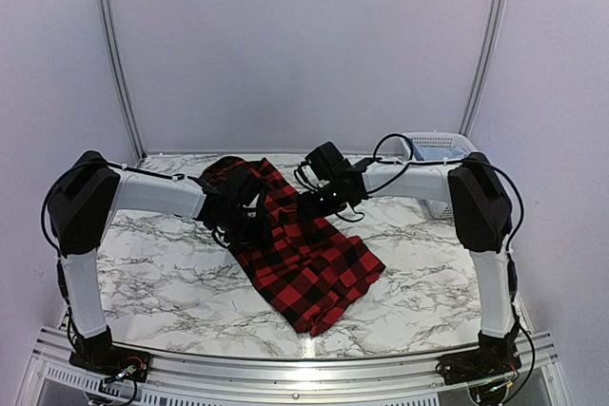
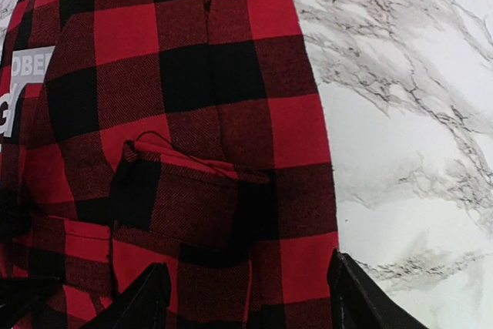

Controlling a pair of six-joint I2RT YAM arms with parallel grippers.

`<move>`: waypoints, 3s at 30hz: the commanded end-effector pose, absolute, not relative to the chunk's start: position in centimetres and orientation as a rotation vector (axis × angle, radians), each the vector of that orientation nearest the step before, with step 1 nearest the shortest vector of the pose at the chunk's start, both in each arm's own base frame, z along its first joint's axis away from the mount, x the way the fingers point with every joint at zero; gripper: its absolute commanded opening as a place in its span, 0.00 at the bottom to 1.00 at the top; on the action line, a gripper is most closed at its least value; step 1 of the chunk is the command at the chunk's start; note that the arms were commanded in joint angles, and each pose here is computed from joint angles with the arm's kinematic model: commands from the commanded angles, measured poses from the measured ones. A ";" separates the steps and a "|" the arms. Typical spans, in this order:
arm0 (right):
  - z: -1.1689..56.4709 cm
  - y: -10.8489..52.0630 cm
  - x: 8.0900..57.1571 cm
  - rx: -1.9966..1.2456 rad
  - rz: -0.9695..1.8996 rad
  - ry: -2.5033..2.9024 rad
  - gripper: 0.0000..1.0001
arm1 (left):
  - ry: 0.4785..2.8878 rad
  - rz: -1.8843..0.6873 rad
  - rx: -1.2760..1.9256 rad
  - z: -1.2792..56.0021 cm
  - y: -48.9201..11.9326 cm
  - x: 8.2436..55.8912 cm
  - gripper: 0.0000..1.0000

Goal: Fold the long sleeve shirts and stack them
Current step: Flatten out the square-folded shirt at the center of the board.

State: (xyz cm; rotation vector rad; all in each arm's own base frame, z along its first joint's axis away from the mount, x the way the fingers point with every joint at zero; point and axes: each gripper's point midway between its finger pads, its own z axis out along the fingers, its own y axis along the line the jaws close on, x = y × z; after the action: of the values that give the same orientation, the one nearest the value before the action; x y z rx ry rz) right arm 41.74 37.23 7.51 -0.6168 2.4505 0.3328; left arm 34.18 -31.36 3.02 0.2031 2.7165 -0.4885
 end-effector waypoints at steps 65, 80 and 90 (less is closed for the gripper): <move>24.4 14.0 64.0 0.027 -0.097 2.066 0.19 | 1.919 0.159 -1.009 29.6 15.5 33.1 0.07; 24.5 29.6 50.4 -0.436 0.162 2.142 0.73 | 2.172 -0.070 -0.684 24.0 5.2 32.8 0.68; 18.6 36.8 35.5 -0.814 0.374 2.208 0.63 | 2.407 -0.340 -0.523 15.0 -8.4 32.5 0.65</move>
State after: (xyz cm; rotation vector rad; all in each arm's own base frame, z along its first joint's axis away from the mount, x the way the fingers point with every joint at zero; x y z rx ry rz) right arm 38.77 35.77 18.65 -0.7553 2.2207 0.2751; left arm 32.60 -5.54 18.23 -0.4538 2.3648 -0.2444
